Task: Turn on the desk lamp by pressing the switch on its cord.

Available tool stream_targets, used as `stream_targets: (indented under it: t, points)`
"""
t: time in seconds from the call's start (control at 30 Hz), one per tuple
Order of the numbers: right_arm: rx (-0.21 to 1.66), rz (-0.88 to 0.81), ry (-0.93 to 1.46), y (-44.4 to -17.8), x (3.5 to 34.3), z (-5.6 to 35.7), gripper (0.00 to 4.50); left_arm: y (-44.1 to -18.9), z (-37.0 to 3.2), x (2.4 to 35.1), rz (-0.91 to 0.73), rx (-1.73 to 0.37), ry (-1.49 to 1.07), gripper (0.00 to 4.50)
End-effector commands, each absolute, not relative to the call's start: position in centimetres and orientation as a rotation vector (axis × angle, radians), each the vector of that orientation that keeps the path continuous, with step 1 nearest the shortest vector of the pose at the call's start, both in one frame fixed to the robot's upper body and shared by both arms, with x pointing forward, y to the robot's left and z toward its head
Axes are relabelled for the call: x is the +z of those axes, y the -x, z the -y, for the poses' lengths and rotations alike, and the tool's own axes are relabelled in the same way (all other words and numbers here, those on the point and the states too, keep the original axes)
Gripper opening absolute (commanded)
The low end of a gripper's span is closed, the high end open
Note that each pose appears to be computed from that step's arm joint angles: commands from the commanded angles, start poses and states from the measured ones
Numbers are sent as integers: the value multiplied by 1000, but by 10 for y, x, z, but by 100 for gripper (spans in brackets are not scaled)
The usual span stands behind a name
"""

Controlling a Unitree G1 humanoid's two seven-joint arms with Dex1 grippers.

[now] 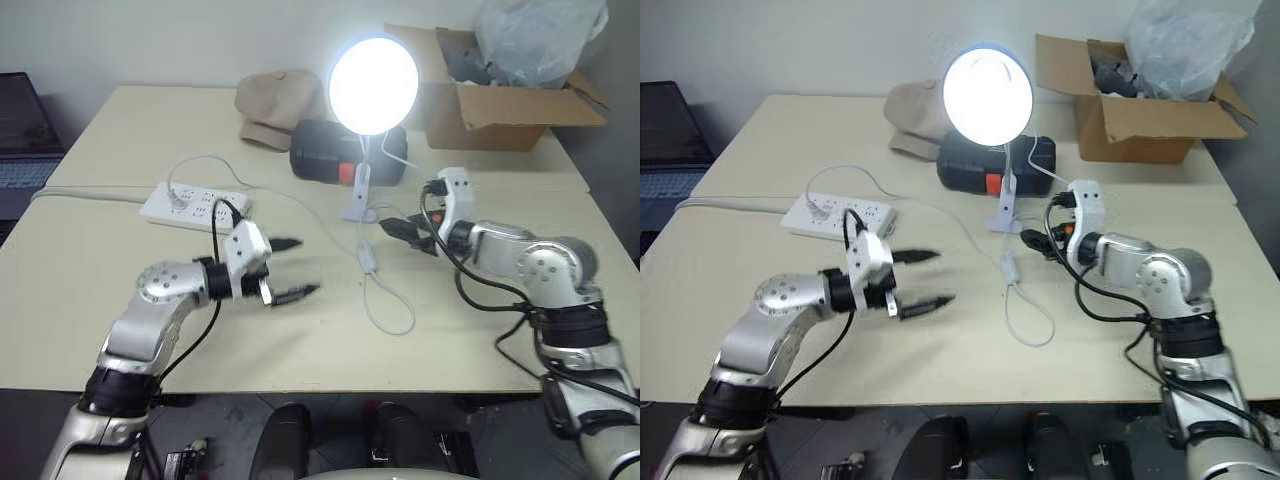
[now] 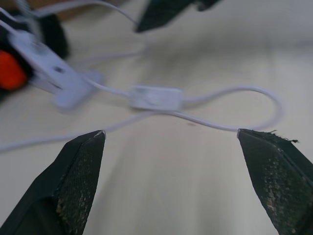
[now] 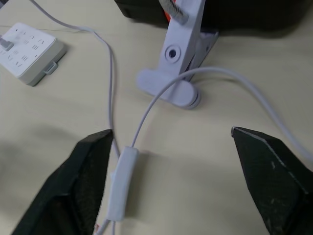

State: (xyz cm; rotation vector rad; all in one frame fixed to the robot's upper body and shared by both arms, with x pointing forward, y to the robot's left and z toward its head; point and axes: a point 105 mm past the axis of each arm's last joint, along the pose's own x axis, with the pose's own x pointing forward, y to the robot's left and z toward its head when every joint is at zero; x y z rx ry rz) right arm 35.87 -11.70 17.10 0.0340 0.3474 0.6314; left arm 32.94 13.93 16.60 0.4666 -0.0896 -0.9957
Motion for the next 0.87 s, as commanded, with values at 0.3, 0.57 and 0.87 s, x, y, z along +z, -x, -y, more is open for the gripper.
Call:
stream_targets:
  t: [0.3,0.57,0.87]
  points:
    - [997,-78,324,-313,225,145,432,-358,-194,233,83,-897,-588,450]
    - [1109,-202,581,-284,222,192,432,-293,-202,215,-236,-1099,-512,450]
    - [1120,-251,628,-274,214,204,432,-282,-193,216,-217,-1100,-428,450]
